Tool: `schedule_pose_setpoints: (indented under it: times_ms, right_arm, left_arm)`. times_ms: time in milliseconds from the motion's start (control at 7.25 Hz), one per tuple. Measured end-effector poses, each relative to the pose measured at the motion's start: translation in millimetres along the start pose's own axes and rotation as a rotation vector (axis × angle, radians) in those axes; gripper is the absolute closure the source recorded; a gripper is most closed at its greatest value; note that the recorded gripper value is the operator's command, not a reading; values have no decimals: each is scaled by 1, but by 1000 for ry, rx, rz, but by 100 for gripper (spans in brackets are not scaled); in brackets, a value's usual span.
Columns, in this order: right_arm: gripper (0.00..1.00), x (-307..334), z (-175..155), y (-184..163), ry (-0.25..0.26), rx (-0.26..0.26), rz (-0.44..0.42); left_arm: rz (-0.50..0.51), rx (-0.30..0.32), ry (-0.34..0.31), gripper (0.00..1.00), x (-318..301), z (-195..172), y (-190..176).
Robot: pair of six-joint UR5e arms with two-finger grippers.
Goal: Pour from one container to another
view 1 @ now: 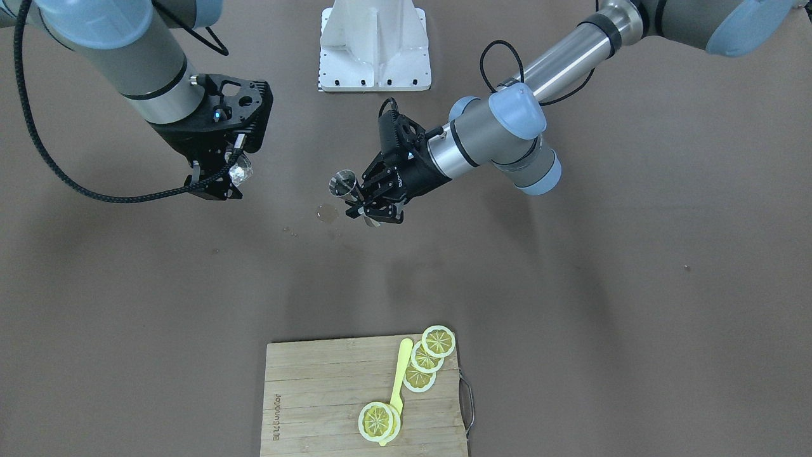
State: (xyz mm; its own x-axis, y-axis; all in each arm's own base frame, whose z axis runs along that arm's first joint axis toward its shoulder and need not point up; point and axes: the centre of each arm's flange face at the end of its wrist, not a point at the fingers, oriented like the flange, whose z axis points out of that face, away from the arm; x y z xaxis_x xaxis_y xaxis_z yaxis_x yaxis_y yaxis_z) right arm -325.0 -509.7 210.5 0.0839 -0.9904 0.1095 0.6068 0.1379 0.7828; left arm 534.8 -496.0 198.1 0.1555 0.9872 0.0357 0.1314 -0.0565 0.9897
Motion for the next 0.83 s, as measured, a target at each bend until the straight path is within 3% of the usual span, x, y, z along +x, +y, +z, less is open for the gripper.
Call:
schedule_pose_setpoints:
  times_ms: [276,828]
  right_arm:
    - [100,9,1,52,0,72,0]
    - [100,13,8,124,27,170,-22]
  left_arm:
    - [-45,16,-14,100,7,-18,10]
    - [-82,99,-110,100,26,-78,38]
